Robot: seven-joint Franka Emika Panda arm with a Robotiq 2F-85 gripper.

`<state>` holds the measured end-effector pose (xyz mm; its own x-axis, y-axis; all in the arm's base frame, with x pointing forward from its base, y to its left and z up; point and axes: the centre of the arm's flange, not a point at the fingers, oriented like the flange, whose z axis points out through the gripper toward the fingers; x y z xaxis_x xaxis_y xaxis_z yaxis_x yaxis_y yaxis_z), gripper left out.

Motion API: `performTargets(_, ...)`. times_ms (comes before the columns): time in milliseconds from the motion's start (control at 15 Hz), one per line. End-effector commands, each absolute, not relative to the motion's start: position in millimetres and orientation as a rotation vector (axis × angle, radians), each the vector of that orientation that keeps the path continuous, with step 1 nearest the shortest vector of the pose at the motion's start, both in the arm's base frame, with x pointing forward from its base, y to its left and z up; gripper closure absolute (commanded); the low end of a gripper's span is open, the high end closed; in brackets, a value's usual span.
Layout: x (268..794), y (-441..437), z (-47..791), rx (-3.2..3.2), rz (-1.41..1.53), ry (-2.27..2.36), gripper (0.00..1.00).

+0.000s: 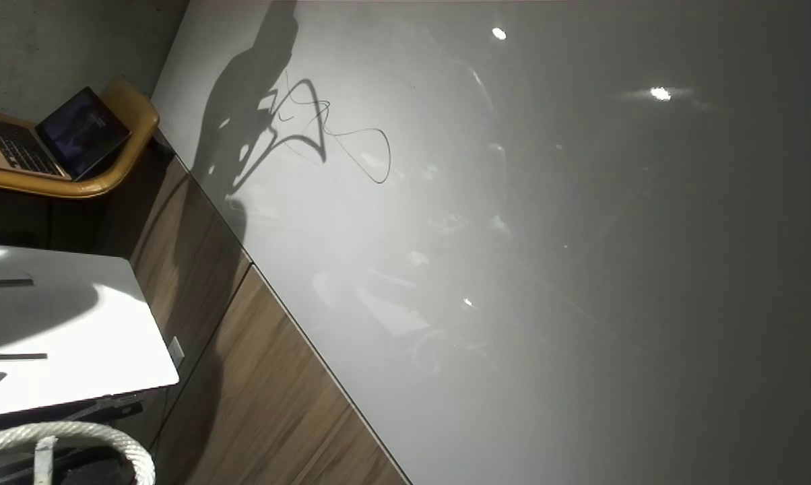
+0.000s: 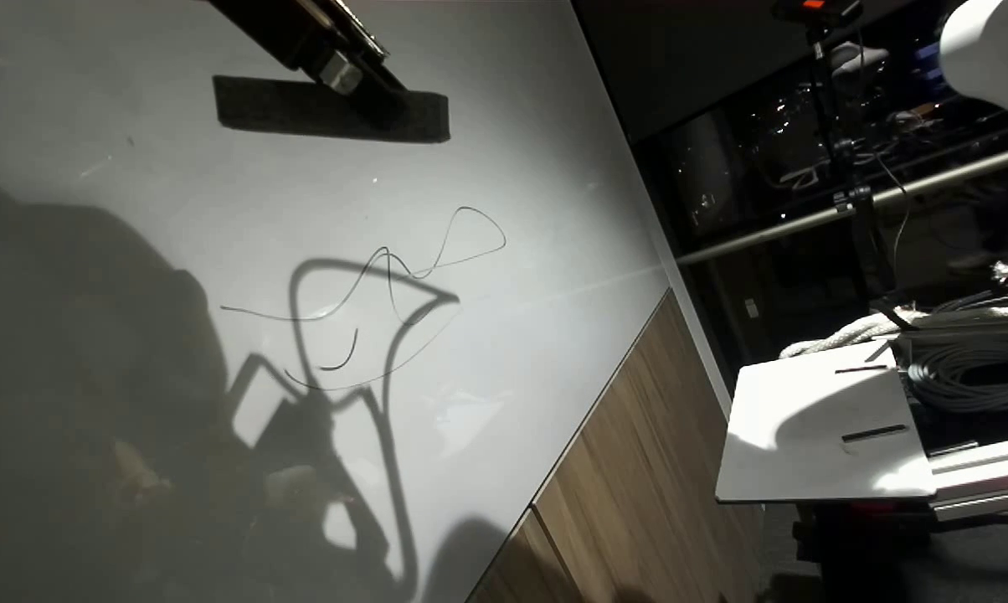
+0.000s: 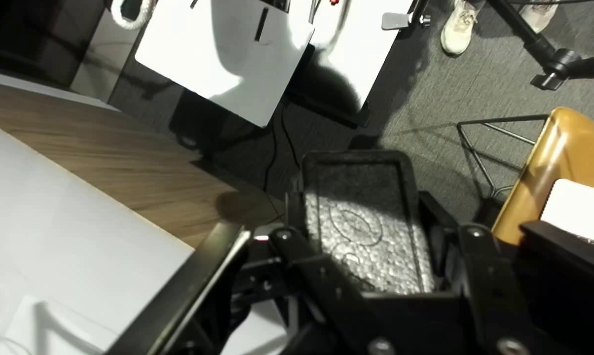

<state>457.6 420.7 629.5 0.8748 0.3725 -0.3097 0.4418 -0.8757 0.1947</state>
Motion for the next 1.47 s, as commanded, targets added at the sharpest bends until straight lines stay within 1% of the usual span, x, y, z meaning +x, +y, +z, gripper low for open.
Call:
performTargets(0, 412, 376, 587, 2.824, -0.473, 0.546, 0.69)
performTargets(333, 412, 372, 573, 2.814, -0.450, 0.520, 0.69)
performTargets(733, 405, 369, 559, 2.840, -0.289, 0.538, 0.69)
performTargets(1067, 398, 354, 548, 2.788, -0.063, 0.551, 0.69)
performTargets(1400, 393, 319, 540, 2.648, 0.250, 0.504, 0.69)
